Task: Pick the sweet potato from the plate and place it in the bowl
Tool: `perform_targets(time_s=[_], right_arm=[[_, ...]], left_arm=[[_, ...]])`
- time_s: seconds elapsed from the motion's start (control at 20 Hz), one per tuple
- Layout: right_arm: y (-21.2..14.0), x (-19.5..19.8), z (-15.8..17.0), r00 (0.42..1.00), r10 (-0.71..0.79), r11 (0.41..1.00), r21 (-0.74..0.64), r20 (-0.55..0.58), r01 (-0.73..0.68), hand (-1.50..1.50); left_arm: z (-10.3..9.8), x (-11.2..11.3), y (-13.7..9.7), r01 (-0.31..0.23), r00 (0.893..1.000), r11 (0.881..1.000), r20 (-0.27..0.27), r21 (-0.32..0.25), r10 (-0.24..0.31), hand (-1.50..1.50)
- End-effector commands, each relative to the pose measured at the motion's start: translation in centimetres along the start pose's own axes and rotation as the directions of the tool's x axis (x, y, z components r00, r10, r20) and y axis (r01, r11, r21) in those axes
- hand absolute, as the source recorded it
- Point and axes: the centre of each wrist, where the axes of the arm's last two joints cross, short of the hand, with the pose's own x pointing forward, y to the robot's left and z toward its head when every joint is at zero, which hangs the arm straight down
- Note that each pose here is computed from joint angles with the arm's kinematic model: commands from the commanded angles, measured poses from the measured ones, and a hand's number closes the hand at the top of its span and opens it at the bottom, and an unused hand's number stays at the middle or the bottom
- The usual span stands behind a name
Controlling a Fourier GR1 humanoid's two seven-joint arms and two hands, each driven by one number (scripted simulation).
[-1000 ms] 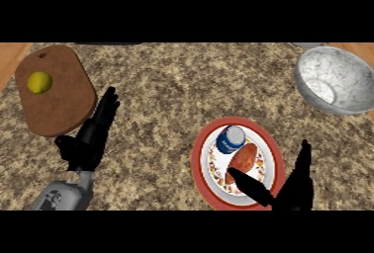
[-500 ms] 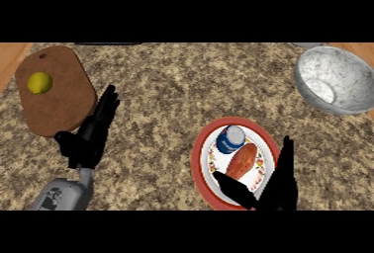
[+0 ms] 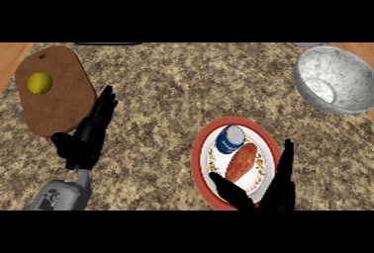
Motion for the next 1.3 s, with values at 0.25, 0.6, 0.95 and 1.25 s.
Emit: perform_targets(time_s=[0.25, 0.6, 0.95, 1.25], right_arm=[[1.1, -1.2, 0.1, 0.978, -0.146, 0.989, -0.011, -0.148, 0.146, -1.5], [2.8, -2.3, -1.1, 0.975, -0.147, 0.989, -0.011, -0.169, 0.147, -1.5], [4.8, -4.9, -1.6, 0.973, -0.068, 0.997, -0.045, -0.219, 0.06, -1.5], [4.9, -5.3, -2.9, 0.964, 0.048, 0.998, -0.023, -0.262, -0.056, -1.5]], left_arm=[[-1.4, 0.6, 1.3, 0.001, 1.0, 1.0, -0.002, 0.001, -0.001, 0.0], [-0.4, -0.1, -0.5, 0.008, 1.0, 1.0, 0.001, -0.008, -0.008, 0.0], [-0.1, 0.9, -1.5, 0.008, 1.0, 1.0, 0.003, -0.002, -0.008, 0.0], [-0.3, 0.8, -1.5, -0.002, 1.0, 1.0, -0.015, -0.012, 0.002, 0.0]])
